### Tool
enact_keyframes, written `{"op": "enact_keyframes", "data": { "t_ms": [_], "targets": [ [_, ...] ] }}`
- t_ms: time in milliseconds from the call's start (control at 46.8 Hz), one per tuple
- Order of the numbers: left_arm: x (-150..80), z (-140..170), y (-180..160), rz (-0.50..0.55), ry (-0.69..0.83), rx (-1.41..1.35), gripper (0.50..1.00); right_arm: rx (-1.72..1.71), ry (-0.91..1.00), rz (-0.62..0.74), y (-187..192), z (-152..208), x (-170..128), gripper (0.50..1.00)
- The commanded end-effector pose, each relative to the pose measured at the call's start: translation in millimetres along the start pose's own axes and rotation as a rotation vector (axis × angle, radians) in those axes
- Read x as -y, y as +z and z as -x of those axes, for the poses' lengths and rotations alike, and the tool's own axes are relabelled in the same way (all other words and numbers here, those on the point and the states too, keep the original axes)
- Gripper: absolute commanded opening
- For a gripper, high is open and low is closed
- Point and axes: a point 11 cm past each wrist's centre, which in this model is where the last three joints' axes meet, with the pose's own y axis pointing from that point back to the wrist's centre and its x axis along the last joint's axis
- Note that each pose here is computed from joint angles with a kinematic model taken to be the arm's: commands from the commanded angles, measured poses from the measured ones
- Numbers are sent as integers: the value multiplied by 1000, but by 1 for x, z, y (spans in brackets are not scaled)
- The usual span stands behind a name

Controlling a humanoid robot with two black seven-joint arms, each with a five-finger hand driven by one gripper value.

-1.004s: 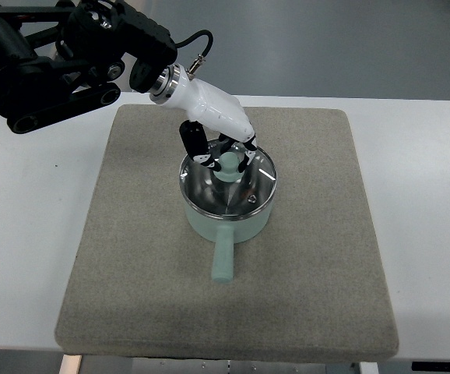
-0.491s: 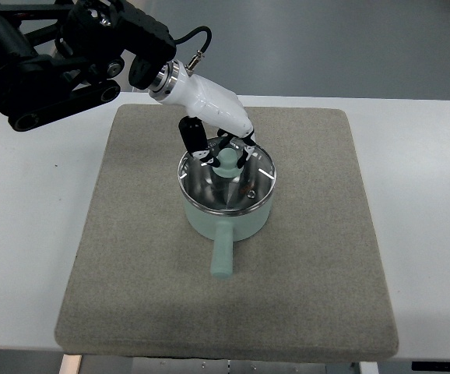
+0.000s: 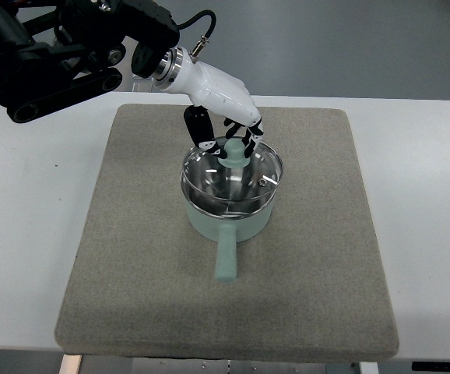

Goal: Place lid left of pot with left hand
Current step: 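Tighten the left hand grip on the mint-green knob and lift slightly, then lift the glass lid off the pot and carry it beside the pot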

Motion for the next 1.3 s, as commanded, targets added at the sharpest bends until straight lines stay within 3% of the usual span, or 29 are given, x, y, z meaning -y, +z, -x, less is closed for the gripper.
{"op": "enact_keyframes", "data": {
  "t_ms": [0,470,769,1282],
  "targets": [
    [-1,-3,1,0,5,6,500,0,0,0,0,0,0,921],
    [-13,-6,-16,-55,25,-11,500,0,0,0,0,0,0,921],
    [-39,6,-62,-187,52,-104,500,0,1,0,0,0,0,921],
    [-93,46,-109,-340,71,-222,500,-1,-1,0,0,0,0,921]
  ]
}}
